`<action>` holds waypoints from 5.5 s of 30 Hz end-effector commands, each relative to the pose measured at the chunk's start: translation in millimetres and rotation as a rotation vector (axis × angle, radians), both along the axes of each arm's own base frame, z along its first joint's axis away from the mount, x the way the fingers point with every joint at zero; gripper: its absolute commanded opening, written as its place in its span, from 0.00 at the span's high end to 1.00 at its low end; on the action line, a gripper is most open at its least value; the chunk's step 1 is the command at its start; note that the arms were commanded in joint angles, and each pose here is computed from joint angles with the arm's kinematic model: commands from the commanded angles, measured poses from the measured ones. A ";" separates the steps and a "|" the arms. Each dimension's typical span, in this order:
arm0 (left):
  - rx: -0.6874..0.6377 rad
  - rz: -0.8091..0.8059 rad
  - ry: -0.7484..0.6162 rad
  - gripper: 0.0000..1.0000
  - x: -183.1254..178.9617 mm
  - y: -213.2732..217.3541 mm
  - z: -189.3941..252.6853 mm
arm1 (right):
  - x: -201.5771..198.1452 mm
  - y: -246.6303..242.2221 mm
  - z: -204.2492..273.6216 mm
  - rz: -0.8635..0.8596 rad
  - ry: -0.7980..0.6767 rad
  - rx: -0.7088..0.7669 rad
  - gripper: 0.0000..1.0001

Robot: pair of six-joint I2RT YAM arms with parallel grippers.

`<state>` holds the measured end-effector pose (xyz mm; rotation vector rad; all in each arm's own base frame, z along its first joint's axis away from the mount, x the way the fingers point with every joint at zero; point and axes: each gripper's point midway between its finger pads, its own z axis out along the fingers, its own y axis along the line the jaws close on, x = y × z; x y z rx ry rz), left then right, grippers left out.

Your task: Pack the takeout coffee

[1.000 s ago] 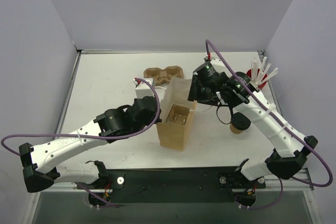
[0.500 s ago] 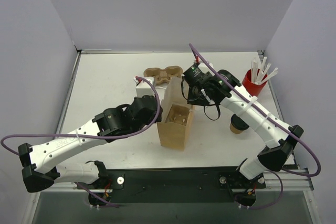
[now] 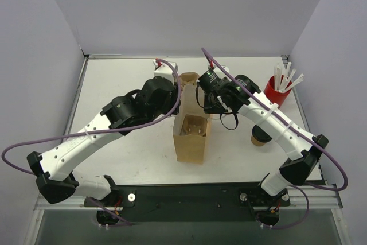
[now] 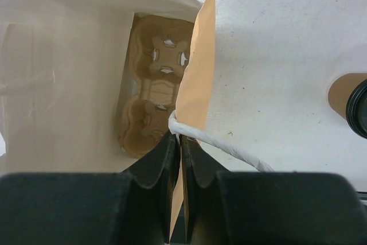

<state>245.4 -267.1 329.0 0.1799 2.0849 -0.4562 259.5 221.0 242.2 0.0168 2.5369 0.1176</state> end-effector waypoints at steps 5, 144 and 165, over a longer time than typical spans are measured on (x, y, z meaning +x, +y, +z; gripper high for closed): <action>0.132 -0.157 0.121 0.58 6.3 -14.6 -36.8 | 2.4 -4.2 -0.9 0.012 0.012 -0.034 0.96; 0.084 -0.037 0.082 0.61 19.0 48.3 -36.1 | -36.3 -234.1 -111.0 -0.610 0.188 -0.020 0.16; 0.088 -0.046 0.085 0.61 18.8 48.9 -38.1 | -18.7 -243.6 -137.6 -0.622 0.263 -0.023 0.15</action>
